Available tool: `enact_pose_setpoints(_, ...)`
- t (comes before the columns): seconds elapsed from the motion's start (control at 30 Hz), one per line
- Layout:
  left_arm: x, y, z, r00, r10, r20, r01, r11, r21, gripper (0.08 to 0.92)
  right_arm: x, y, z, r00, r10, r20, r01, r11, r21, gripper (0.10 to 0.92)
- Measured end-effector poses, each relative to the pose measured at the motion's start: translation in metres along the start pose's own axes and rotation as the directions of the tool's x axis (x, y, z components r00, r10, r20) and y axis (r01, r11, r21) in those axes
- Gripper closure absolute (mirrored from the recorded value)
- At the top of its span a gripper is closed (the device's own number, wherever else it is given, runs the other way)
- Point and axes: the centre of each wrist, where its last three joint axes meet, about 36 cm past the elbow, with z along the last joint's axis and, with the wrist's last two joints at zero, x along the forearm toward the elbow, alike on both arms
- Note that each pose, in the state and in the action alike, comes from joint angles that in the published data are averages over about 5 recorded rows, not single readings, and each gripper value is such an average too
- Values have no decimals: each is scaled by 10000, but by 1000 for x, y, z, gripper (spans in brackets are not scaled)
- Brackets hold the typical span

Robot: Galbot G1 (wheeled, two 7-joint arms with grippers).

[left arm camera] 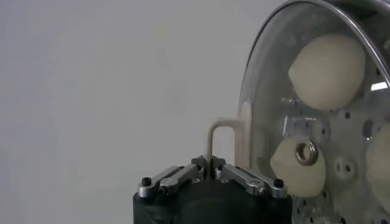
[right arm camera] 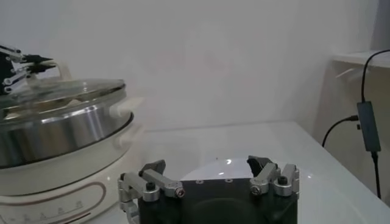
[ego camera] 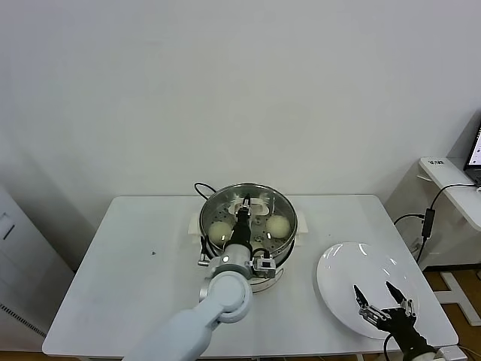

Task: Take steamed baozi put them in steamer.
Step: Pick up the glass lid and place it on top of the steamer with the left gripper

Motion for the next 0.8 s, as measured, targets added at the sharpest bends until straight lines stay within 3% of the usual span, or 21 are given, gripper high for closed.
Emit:
enact_pose_setpoints(0.53,-2,-13,-1,9999,-105,-96,104,9999,-49,885,1,2,-1,9999,-77,84,76,10000,7,200)
enact_pose_setpoints(0.63,1,-14,0,9999,-85,-69,85,10000,29,853,0,3,-2,9999,-126,116,126,9999,18,200)
enact_pose_setpoints(0.8,10,-10,2,10000,-3,79,0,9991,426,717,-3,1,-3,9997,-203,143,202,9998,91,200)
